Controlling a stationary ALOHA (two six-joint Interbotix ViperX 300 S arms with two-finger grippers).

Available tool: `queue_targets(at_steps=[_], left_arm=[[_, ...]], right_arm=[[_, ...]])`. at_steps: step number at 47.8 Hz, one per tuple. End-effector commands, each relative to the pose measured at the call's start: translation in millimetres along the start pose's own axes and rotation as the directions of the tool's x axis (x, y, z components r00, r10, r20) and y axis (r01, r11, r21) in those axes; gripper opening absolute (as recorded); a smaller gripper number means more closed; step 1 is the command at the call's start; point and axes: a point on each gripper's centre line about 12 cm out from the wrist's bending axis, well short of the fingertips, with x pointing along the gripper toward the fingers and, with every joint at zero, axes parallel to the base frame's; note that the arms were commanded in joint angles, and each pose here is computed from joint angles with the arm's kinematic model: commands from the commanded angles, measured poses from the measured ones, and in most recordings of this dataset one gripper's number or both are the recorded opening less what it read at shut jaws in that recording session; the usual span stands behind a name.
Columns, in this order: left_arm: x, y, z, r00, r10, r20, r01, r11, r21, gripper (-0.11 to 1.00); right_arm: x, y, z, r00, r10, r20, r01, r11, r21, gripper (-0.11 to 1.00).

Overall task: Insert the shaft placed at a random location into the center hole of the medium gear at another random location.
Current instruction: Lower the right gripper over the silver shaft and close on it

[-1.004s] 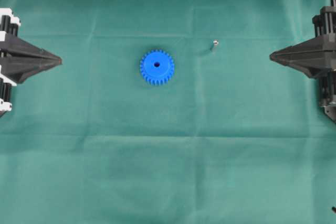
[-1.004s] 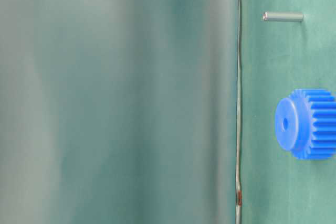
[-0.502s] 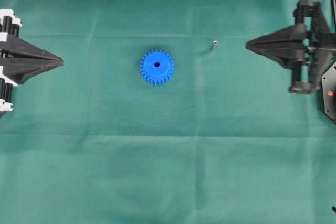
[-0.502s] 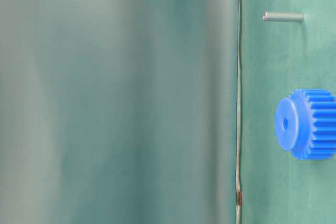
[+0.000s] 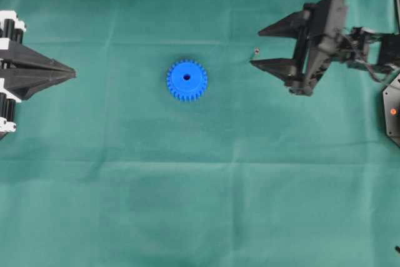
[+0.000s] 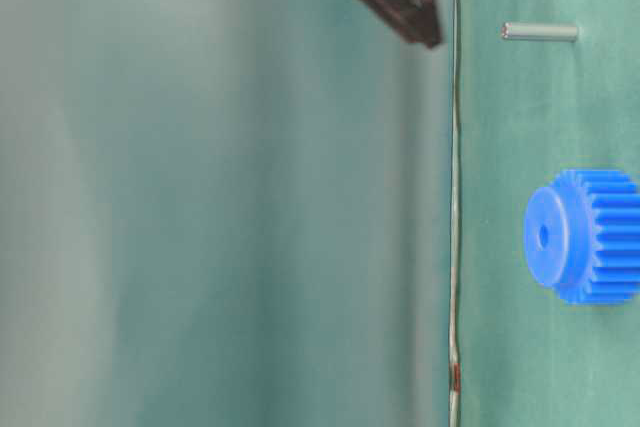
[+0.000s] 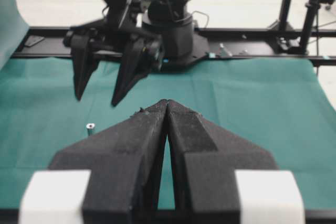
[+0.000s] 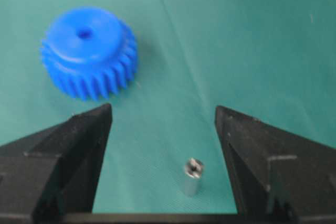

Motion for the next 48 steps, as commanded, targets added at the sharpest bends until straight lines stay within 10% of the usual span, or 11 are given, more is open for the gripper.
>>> queue_targets(at_steps=[1, 32, 48], left_arm=[[3.0, 0.6, 8.4, 1.0, 0.002, 0.017, -0.002, 1.0, 0.002, 0.0], [3.0, 2.5, 4.6, 1.0, 0.012, -0.015, -0.012, 1.0, 0.0, 0.0], [3.0, 2.5, 3.0, 1.0, 0.012, -0.029, -0.012, 1.0, 0.0, 0.0]], right_arm=[[11.6, -6.2, -1.9, 1.0, -0.021, 0.009, 0.021, 1.0, 0.001, 0.8], [27.3, -10.9, -31.7, 0.998, -0.05, -0.042, 0.051, 0.998, 0.036, 0.72], [23.9, -11.0, -29.8, 0.999, -0.051, -0.01, 0.051, 0.998, 0.032, 0.13]])
